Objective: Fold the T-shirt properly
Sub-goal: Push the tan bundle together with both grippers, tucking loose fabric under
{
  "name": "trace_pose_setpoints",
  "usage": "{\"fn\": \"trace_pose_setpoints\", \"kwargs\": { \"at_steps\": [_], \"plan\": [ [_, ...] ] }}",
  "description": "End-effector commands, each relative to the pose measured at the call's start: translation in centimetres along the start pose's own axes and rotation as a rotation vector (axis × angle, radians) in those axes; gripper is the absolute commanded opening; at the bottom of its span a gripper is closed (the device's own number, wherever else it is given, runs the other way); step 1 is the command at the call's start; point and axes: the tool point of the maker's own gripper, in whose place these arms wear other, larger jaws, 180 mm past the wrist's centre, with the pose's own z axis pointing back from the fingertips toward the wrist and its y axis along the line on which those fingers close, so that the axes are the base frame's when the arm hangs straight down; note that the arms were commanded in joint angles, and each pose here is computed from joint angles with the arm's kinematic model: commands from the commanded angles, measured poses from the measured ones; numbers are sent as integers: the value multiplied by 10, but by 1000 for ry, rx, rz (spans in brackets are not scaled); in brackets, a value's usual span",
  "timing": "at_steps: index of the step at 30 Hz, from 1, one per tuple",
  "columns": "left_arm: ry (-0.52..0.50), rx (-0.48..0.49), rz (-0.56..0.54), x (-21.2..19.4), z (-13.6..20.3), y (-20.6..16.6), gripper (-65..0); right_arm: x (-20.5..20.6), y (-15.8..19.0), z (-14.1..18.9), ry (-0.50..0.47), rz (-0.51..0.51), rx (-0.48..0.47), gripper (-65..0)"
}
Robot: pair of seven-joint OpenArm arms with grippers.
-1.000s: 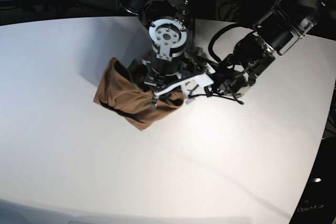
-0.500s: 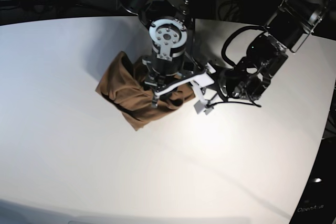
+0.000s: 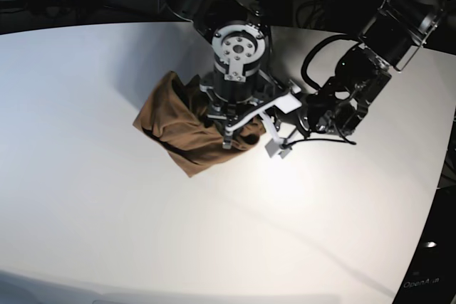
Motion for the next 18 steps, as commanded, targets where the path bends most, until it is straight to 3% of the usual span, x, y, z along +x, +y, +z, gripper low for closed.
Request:
{"fn": "trace_pose_setpoints", "kwargs": {
  "at_steps": [1,9,13,18],
  "plan": [
    [6,123,-6,-4,5,30,-631,5,28,11,-49,69,89,-631],
    [13,118,-7,-5,3,27,-631,24,27,11,-154,71,87,-624],
    [18,116,-10,-7,2,26,-631,33,28,12,-204,71,92,-557],
    [24,109,-13,-13,0,23,-631,42,41,1,-247,118,121,-551]
  ]
}}
